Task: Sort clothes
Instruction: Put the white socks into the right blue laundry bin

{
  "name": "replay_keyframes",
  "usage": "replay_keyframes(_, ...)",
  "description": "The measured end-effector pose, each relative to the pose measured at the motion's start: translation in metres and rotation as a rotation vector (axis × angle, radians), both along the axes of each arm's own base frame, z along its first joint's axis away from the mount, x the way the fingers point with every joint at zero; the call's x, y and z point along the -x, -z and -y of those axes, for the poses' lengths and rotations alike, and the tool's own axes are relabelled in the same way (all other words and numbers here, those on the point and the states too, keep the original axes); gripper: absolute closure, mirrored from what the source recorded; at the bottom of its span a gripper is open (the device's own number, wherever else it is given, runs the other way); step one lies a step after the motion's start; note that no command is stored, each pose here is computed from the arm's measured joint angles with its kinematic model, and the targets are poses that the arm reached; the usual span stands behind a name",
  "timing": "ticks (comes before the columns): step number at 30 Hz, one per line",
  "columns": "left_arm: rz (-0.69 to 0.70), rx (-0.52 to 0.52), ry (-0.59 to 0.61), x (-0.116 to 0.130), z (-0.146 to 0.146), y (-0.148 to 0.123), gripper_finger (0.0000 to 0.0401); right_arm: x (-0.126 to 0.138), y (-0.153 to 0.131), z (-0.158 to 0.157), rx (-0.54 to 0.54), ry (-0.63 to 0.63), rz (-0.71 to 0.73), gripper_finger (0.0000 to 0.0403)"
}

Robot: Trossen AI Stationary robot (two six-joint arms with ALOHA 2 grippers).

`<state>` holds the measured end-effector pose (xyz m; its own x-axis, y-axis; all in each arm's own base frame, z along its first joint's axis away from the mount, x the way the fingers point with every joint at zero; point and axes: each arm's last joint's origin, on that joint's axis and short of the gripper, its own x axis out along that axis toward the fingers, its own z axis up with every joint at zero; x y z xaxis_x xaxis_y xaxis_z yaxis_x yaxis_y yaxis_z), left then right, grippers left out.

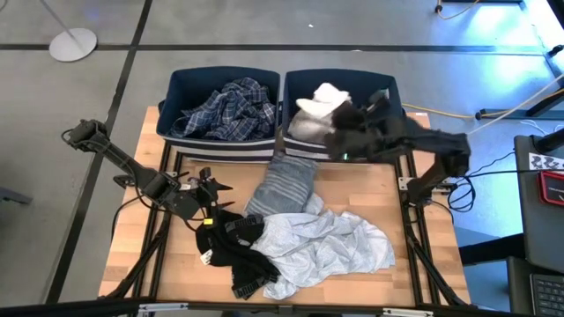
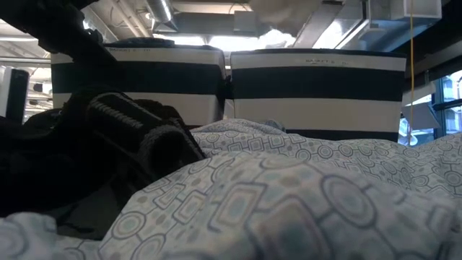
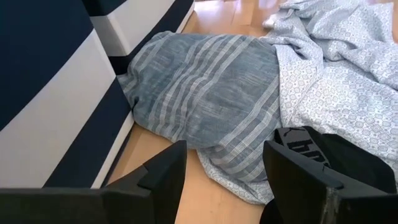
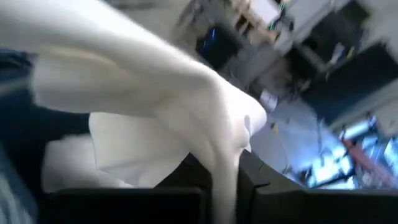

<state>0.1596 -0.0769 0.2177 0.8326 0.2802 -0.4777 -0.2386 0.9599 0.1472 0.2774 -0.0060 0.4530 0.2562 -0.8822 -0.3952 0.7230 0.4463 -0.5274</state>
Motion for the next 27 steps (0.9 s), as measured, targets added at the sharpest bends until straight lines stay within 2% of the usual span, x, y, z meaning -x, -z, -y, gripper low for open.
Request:
replay_keyframes(6,-0.001,-0.001,0.000,0.000,0.000,0.000,0.0198,0.020,0.012,0.048,-0.097,0.157,-0.001,0.0371)
replay_keyframes(11,-0.002,-0.006,0.003,0.000,0.000,0.000,0.0198,0.023,0.036,0.086,-0.145,0.316,-0.030,0.0365)
replay_keyframes(17,-0.002,-0.007,0.004,0.000,0.000,0.000,0.0198,0.028,0.070,0.119,-0.176,0.435,-0.115,0.0350)
replay_keyframes(22,0.000,0.001,-0.001,0.000,0.000,0.000,0.0198,0.033,0.089,0.131,-0.265,0.466,-0.170,0.0282)
replay_keyframes(27,0.001,0.000,0.000,0.000,0.000,0.000,0.0198,0.035,0.079,0.130,-0.279,0.457,-0.142,0.0191)
